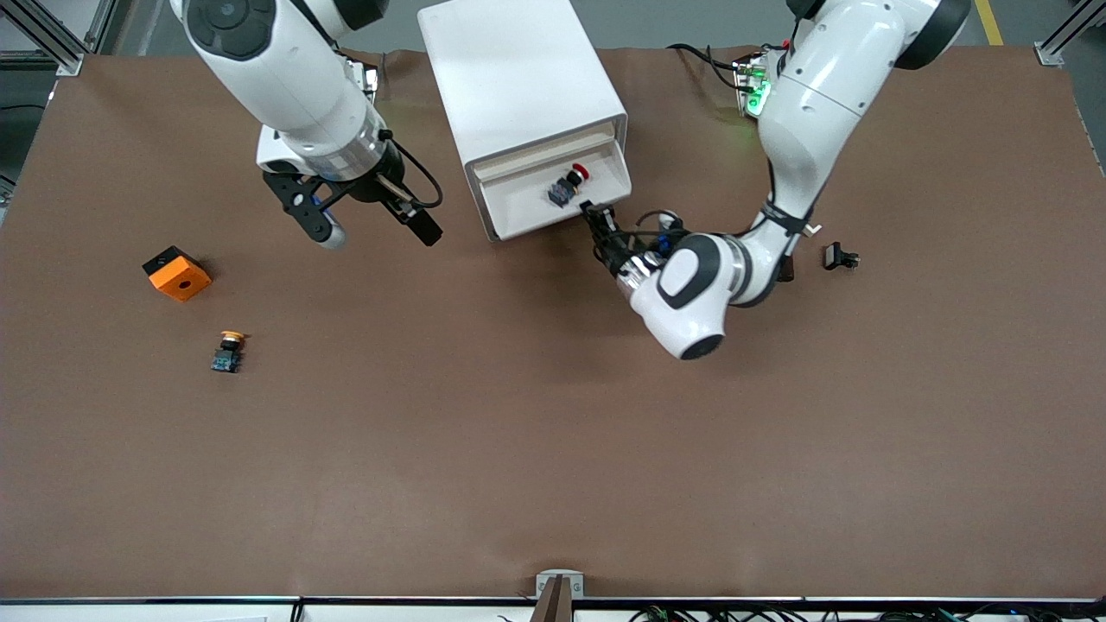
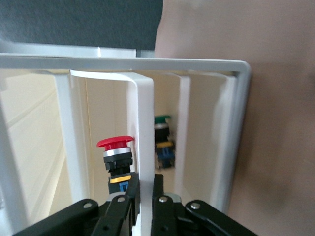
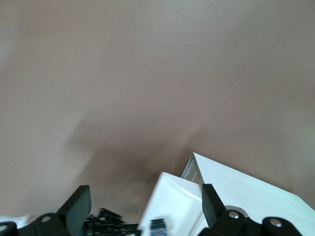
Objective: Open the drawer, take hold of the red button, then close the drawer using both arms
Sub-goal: 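Pull the drawer open with the left gripper while the right gripper approaches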
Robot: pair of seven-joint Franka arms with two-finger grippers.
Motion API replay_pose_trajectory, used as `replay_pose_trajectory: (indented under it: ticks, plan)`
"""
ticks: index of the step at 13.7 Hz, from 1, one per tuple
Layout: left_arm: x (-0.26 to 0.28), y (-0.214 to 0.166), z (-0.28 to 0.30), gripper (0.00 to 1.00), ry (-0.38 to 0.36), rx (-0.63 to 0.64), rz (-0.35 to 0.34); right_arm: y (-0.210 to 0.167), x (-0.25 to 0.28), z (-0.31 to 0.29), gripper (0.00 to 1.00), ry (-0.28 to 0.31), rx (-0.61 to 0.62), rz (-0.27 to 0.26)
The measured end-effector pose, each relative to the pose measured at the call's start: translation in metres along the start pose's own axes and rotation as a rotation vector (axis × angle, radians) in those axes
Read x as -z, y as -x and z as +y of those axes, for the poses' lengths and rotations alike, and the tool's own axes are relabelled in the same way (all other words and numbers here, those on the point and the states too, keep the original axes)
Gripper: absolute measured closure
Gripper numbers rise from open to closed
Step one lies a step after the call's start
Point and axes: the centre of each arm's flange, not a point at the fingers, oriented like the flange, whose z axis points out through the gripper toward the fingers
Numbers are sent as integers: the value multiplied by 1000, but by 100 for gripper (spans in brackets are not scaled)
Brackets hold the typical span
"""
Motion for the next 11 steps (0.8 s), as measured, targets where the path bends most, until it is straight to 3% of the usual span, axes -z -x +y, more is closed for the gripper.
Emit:
replay_pose_trajectory:
  ticks: [3,6,10,11]
  plan:
    - [33,-6,5,86,19,-5,-58,28,-27,-15,0,20,3,68]
    - [45,-6,5,86,37,-15,-82,62,-58,-35,0,-2,-6,86]
    - [64,-11,8,85,48,-20,-115,105,-103,-52,0,16,25,100]
    - [71,-13,8,81,52,-22,-126,113,-108,-54,0,19,35,100]
